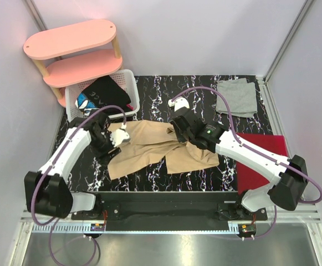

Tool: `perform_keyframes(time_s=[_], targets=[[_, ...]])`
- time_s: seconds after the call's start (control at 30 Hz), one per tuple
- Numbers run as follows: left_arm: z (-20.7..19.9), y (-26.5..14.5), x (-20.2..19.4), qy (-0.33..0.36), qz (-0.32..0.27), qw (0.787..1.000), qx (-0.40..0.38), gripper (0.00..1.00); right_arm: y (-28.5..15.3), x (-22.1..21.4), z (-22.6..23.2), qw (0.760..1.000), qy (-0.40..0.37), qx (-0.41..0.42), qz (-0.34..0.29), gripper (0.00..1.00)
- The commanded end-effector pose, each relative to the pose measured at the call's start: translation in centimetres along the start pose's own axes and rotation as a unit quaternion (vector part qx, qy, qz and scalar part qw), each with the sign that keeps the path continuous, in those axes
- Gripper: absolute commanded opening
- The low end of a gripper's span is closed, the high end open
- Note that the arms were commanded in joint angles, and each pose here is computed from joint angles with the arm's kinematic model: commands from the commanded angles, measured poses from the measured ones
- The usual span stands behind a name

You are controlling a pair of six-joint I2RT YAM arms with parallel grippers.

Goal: Fold and stack the t-shirts
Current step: Flatten the tshirt out

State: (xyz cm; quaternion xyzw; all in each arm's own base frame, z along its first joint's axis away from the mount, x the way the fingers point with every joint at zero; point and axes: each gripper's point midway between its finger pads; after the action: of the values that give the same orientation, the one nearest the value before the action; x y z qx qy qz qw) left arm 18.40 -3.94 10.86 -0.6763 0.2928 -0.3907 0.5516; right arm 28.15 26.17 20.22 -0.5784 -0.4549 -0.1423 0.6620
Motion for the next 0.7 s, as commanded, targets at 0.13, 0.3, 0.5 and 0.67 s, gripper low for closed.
perform_keyframes(time_s=[0.13,0.3,0.5,0.67], targets=[[10.4,5.3,4.2,-0.074,-0.049,0.989,0.117,0.56,-1.2,1.7,0.2,0.999,0.024,0.012,-0.030,0.00],[12.6,6.9,5.1,-0.087,-0.058,0.985,0.135,0.57,-1.0,1.2,0.3,0.999,0.025,0.014,-0.025,0.00],[14.6,7.5,5.2,-0.106,-0.057,0.983,0.140,0.56,-0.6,0.7,0.5,0.999,0.024,0.018,-0.019,0.00],[14.8,8.5,4.7,-0.115,-0.047,0.984,0.127,0.51,-0.7,0.8,0.4,0.999,0.022,0.016,-0.022,0.00]])
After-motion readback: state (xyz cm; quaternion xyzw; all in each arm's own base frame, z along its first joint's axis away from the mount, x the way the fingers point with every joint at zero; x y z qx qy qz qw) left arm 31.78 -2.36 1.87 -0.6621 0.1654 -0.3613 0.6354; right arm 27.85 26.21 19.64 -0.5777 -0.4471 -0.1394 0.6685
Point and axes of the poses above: each gripper's point midway between its finger pads, its own y axis out along the fingers, its own z axis along the line the jaws close on, x = y × z, and after that the axes turned 3 degrees about -y, right-handed
